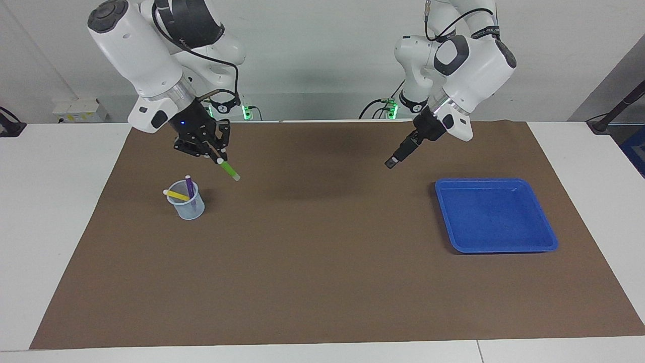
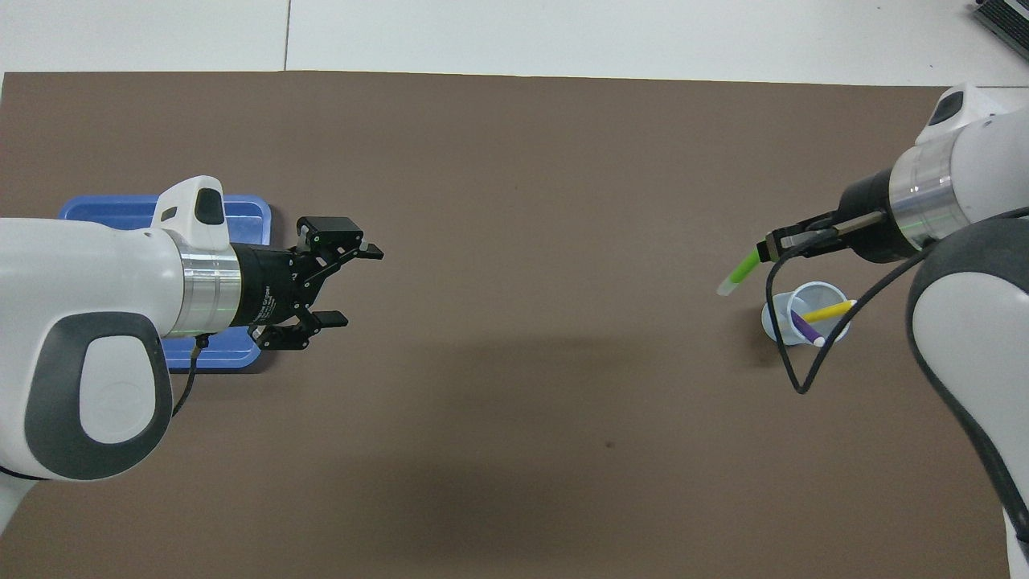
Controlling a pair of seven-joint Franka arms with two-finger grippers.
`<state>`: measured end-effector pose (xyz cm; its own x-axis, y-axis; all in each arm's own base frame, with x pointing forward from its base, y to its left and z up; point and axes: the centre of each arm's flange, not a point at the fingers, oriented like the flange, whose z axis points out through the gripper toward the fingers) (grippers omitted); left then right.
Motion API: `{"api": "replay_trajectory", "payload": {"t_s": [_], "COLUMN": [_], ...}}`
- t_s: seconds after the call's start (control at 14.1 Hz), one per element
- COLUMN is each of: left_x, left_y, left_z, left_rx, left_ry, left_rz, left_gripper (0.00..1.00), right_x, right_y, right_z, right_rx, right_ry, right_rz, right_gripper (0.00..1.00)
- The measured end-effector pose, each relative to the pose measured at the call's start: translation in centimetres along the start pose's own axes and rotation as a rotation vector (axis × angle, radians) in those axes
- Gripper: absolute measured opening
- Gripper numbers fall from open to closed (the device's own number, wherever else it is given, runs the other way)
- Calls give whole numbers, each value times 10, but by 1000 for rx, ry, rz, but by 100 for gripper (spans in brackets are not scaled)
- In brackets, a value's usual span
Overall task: Right arm passes pens to left for tray arrangement
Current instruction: 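Lift the green pen toward the left gripper while the left gripper approaches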
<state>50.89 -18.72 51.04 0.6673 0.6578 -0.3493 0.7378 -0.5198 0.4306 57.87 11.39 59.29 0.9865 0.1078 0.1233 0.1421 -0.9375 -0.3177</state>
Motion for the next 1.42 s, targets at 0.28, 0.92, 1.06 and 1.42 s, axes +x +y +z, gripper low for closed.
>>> {"api": "replay_trajectory", "payload": {"t_s": [0.28,0.92,1.06,1.42], "left_x": [-3,-35,-45,-52], "left_y": [2,29,32,37], "left_z": [0,9,15,15], "left_rx": [-24,-219,-230,-264], "left_ry": [-32,-45,-50,-52], "left_rz": [-189,-634,-672,-731], "left_gripper": [100,100,100,100], "right_x": [9,-43,-47,-45], "right_y": [-49,-182,-189,-183], "right_z": [20,78,80,80], "right_rx": [170,416,428,425], "right_ry": [136,369,369,372], "right_rz": [157,546,563,572], "right_gripper": [18,18,18,18]}}
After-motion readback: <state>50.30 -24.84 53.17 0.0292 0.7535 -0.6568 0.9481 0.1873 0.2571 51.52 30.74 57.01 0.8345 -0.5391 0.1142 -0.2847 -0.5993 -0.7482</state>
